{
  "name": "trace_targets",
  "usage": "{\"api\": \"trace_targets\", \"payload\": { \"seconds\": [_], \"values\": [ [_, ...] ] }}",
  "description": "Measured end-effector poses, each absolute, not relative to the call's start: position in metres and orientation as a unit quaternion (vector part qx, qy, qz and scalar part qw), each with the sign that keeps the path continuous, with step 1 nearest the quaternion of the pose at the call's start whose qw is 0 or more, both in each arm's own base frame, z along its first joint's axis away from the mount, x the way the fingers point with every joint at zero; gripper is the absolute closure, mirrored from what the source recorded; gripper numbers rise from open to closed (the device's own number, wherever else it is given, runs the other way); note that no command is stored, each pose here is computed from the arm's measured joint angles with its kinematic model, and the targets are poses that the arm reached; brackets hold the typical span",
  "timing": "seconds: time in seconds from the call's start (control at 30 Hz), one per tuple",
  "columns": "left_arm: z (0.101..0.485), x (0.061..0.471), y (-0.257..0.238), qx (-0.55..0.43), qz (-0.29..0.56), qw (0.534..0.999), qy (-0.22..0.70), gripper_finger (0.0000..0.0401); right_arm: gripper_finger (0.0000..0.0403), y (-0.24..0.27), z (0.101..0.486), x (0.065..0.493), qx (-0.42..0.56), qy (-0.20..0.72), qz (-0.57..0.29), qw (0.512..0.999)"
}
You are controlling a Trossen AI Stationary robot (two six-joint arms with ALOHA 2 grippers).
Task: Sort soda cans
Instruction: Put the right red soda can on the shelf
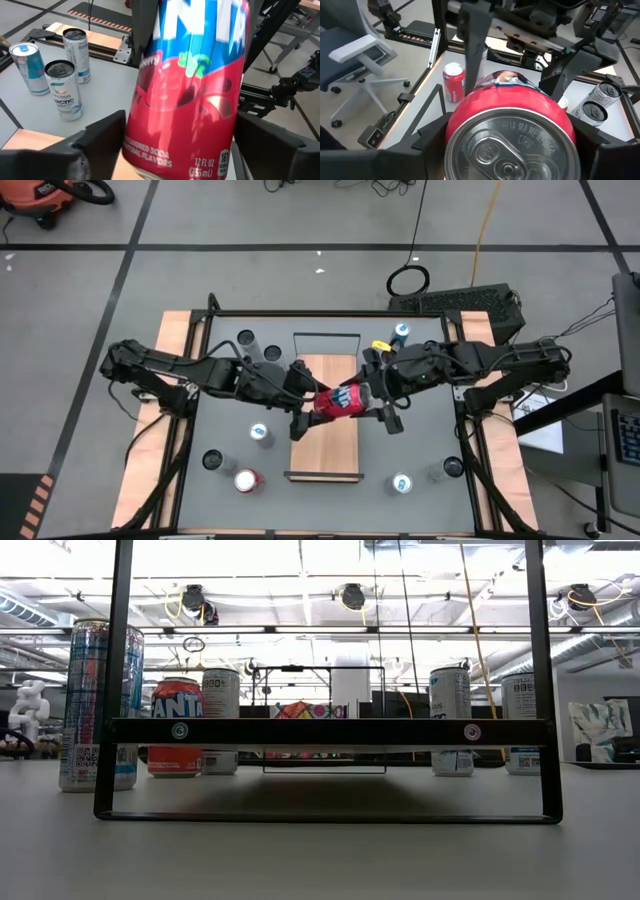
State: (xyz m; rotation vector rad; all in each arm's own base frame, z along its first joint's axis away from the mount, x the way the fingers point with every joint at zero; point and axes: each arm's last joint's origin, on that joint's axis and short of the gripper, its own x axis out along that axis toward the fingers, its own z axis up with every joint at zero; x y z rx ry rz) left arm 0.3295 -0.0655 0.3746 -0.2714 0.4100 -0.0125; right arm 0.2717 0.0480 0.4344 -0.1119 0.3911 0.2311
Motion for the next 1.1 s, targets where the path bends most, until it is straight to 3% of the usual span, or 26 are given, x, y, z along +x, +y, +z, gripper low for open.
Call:
{"api": "trace_targets", "payload": {
  "seconds": [0.1,0.2,0.57,0.77,1.1],
  "values": [
    [0.3726,0.3287,-0.0653,-0.142,-0.009,0.966,0.215,0.0014,0.0144,0.0479,0.4345,0.2722,-0.052,0.192,0.113,0.973],
    [0.3720,0.3287,-0.0643,-0.141,-0.009,0.966,0.217,0.0012,0.0144,0.0479,0.4361,0.2728,-0.048,0.184,0.110,0.976],
    [0.3713,0.3286,-0.0643,-0.135,-0.009,0.966,0.220,0.0115,0.0144,0.0482,0.4360,0.2725,-0.031,0.188,0.113,0.975],
    [0.3715,0.3287,-0.0643,-0.136,-0.009,0.966,0.219,0.0109,0.0136,0.0482,0.4359,0.2725,-0.030,0.189,0.113,0.975],
    [0.3754,0.3304,-0.0650,-0.146,-0.013,0.969,0.197,0.0099,0.0087,0.0485,0.4369,0.2720,0.024,0.191,0.101,0.976]
  ]
}}
